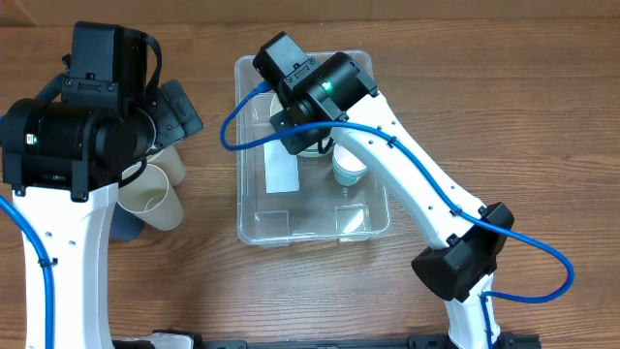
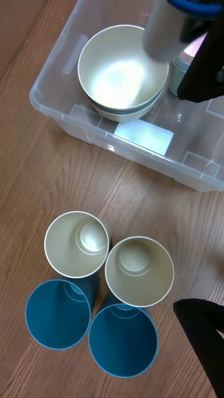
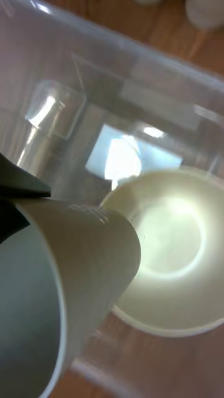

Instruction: Pack container

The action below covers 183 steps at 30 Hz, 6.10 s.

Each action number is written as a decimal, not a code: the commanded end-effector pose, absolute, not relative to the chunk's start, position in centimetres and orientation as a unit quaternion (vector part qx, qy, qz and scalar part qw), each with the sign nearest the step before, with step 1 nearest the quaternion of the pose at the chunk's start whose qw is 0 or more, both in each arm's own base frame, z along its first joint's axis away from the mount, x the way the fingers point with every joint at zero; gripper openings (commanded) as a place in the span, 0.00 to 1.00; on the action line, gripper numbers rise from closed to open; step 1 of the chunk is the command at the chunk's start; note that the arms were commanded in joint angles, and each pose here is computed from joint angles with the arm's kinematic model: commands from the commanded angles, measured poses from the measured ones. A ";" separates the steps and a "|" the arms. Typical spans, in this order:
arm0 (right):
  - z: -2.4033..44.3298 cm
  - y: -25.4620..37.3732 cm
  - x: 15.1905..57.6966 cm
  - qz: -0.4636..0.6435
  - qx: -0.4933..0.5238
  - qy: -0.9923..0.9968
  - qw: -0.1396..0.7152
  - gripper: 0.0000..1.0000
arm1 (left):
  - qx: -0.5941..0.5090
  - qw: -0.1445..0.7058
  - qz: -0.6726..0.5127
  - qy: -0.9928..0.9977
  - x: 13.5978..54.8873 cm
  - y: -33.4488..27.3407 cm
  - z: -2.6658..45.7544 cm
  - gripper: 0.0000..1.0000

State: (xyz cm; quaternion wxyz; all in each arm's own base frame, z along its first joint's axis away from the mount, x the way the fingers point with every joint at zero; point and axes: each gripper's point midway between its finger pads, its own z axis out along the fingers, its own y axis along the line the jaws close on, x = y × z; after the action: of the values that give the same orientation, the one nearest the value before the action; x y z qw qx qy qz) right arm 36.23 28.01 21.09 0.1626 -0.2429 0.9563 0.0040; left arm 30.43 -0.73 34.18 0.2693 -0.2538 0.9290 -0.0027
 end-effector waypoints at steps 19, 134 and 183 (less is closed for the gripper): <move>16.5 22.4 34.7 -0.022 -0.108 0.992 0.054 0.04 | -0.249 0.272 0.011 0.929 30.7 -0.2 34.1 1.00; 27.6 -9.6 41.2 0.040 0.363 0.910 0.194 1.00 | 0.088 0.133 -0.068 0.985 34.0 -14.2 28.5 0.04; 27.6 -9.6 41.2 0.040 0.364 0.910 0.194 1.00 | -0.186 0.158 -0.027 0.969 36.2 4.7 29.3 0.96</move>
State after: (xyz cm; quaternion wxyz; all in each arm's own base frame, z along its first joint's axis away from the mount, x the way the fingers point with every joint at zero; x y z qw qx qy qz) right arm 41.30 -9.57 26.11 0.1735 0.3610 0.9156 0.0349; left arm 36.84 1.39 29.87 0.1732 -0.1405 0.9748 0.0026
